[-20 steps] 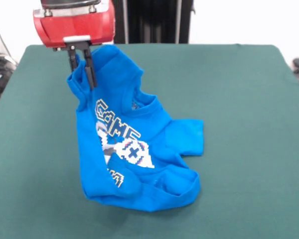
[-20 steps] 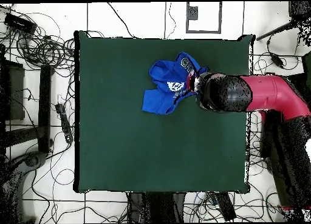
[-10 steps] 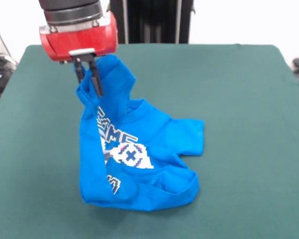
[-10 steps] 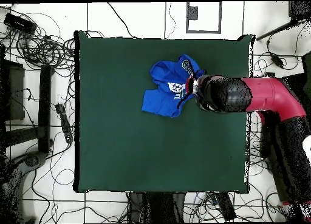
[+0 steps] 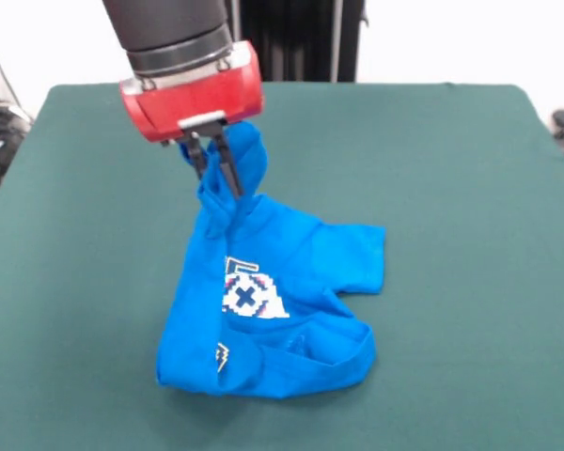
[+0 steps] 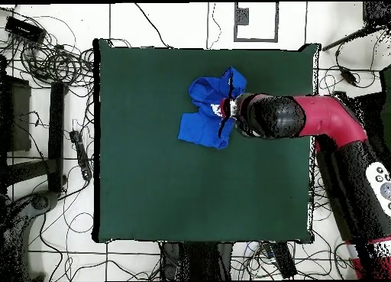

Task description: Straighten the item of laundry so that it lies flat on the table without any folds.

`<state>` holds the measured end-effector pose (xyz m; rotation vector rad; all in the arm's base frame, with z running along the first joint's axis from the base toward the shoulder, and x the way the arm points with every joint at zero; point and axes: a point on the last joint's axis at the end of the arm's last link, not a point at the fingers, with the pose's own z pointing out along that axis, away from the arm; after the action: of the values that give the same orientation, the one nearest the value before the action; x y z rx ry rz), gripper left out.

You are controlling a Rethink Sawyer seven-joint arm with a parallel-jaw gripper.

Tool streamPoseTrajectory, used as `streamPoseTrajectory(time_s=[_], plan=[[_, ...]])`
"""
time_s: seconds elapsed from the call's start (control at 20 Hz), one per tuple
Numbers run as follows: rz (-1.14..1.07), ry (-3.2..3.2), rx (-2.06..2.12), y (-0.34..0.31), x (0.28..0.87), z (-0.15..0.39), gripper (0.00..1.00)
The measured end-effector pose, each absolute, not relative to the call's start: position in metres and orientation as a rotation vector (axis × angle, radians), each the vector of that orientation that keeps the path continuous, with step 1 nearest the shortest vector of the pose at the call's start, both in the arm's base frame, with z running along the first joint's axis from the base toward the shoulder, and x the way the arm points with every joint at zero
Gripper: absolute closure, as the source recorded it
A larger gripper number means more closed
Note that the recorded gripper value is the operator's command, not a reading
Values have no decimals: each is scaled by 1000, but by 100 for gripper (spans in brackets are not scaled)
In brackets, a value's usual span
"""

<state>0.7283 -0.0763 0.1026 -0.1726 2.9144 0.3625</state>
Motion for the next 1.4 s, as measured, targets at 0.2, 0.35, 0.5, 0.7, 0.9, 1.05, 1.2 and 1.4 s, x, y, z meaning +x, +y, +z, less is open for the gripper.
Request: streamPoseTrajectory(time_s=[0.2,0.35,0.5,0.7,0.9,1.05,1.2,1.4], plan=[[432,2894,-228,-72,727,94,100],[446,2885,-251,-75,727,92,100],[450,2875,-271,-80,726,92,100],[446,2853,-291,-92,726,101,100],[395,2842,-316,-127,721,120,100],[348,2844,-339,-155,716,134,100],[297,2860,-376,-183,709,147,100],[264,2875,-425,-201,705,156,100]])
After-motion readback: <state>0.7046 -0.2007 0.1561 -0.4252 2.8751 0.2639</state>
